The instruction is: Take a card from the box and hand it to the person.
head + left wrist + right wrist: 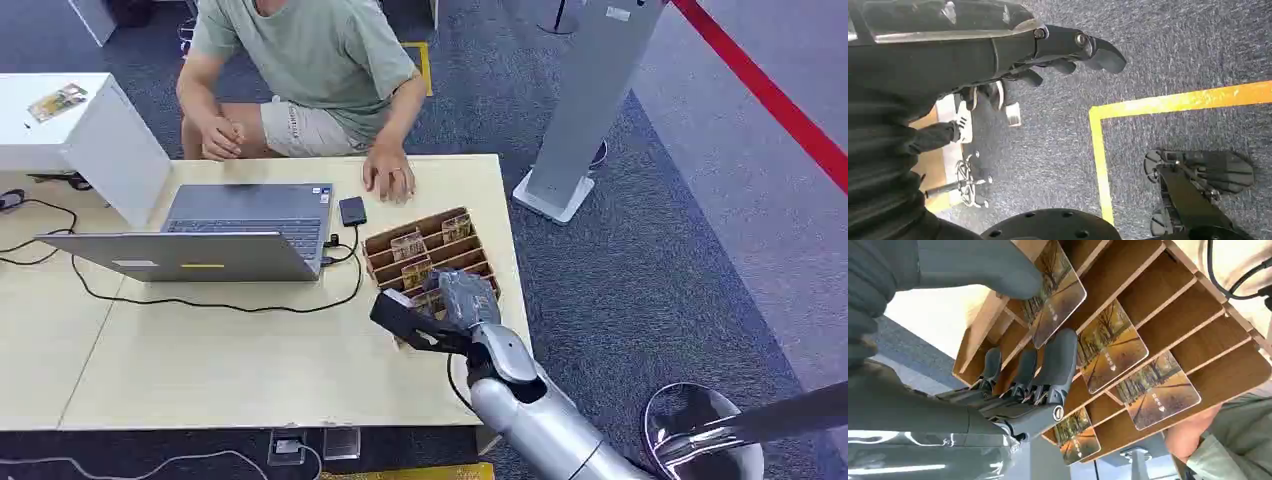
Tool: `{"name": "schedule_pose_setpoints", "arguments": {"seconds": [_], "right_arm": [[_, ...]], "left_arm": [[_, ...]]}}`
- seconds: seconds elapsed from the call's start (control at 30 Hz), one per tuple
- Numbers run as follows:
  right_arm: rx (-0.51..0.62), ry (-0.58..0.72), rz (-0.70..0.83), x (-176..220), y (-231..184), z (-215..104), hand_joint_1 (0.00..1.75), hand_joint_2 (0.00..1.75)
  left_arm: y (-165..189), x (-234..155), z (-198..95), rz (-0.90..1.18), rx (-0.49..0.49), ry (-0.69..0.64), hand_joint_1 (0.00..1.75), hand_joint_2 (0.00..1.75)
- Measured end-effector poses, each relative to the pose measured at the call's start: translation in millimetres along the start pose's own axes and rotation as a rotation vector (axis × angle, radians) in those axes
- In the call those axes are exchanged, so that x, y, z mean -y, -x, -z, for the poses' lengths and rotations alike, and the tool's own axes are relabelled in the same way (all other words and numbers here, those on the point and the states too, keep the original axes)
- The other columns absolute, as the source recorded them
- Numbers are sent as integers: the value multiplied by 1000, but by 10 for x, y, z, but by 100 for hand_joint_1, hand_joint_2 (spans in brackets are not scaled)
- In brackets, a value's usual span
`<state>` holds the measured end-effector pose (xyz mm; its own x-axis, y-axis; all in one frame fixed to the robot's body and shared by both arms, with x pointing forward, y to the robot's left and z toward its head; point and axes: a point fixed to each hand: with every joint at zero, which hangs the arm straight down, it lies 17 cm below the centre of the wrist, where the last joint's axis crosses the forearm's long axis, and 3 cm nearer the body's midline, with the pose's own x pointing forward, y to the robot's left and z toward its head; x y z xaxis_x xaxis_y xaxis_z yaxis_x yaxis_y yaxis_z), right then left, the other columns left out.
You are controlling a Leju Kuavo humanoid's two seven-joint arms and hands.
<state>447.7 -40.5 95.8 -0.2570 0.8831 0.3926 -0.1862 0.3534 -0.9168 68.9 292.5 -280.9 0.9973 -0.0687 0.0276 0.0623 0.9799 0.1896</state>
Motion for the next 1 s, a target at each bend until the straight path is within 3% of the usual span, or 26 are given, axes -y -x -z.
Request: {"name": "schedule_pose_setpoints", "arguments": {"seconds": [0.13, 1.0], "right_arm": [[6, -6, 3, -28, -23, 2, 91, 175], [-47, -17, 6, -79, 126, 0, 84, 175]], "left_arm": [[-1, 0, 0, -1, 0, 0, 0, 175], [-7, 7, -1, 21, 8, 3, 0, 175]]}}
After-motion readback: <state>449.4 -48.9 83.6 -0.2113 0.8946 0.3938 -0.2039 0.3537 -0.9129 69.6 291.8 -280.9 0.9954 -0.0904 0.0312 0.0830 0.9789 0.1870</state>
